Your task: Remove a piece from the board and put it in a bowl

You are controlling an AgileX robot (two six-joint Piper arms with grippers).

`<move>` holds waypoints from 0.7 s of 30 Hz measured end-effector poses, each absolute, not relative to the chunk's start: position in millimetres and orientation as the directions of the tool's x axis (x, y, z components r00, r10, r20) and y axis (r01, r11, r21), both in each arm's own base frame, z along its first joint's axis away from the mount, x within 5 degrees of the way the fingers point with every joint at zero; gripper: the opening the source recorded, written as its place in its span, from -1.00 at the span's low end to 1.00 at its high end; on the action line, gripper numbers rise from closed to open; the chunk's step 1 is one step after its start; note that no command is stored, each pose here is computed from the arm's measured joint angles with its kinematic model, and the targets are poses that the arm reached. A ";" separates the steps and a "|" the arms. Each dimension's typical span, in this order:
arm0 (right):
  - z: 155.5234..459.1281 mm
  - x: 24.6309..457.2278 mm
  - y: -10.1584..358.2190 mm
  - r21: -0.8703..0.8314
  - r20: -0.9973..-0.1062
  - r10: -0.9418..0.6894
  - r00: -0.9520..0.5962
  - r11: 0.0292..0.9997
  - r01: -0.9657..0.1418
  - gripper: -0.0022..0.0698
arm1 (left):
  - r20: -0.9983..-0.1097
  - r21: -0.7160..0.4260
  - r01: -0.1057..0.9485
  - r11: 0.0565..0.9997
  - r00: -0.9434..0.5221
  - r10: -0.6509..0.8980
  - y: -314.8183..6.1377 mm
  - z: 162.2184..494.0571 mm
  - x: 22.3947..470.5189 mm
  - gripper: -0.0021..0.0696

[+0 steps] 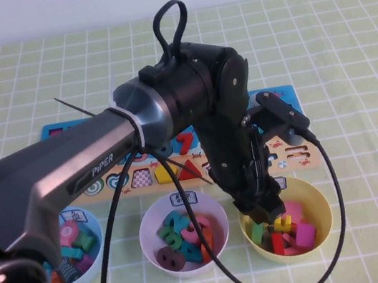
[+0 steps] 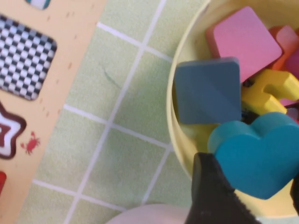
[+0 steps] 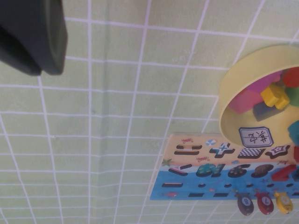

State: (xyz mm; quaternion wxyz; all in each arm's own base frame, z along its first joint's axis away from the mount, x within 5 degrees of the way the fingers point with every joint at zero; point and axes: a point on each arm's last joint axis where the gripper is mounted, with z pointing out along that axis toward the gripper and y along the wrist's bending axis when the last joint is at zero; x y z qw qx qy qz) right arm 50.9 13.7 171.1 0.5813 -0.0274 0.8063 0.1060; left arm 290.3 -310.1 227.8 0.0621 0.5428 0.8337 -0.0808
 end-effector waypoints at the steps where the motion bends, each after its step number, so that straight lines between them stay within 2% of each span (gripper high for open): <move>1: 171.1 50.9 13.7 0.139 -0.943 0.079 -0.323 0.976 -0.167 -0.99 | -0.190 -0.065 0.921 0.384 -0.389 0.901 -310.3 226.8 290.4 -0.11; 4: 171.1 50.9 13.7 0.139 -0.943 0.079 -0.323 0.976 -0.167 -0.99 | -0.193 -0.061 0.928 0.367 -0.372 0.908 -310.5 226.6 290.6 -0.02; 8: 171.1 50.9 13.7 0.139 -0.943 0.079 -0.323 0.976 -0.167 -0.99 | -0.206 -0.062 0.927 0.370 -0.374 0.904 -311.6 226.9 291.1 0.50; 10: 171.1 50.9 13.7 0.139 -0.943 0.079 -0.323 0.976 -0.167 -0.99 | -0.208 -0.062 0.926 0.373 -0.377 0.902 -311.8 227.0 291.2 0.66; 13: 171.1 50.9 13.7 0.139 -0.943 0.079 -0.323 0.976 -0.167 -0.99 | -0.200 -0.047 0.919 0.391 -0.392 0.898 -310.5 226.7 292.5 0.69; 15: 171.1 50.9 13.7 0.139 -0.943 0.079 -0.323 0.976 -0.167 -0.99 | -0.191 -0.018 0.914 0.404 -0.400 0.896 -308.1 228.1 294.2 0.54; 17: 171.1 50.9 13.7 0.139 -0.943 0.079 -0.323 0.976 -0.167 -0.99 | -0.203 0.007 0.909 0.416 -0.406 0.891 -304.8 236.0 295.0 0.20; 21: 171.1 50.9 13.7 0.139 -0.943 0.079 -0.323 0.976 -0.167 -0.99 | -0.283 0.024 0.883 0.470 -0.445 0.850 -292.3 263.5 295.7 -0.62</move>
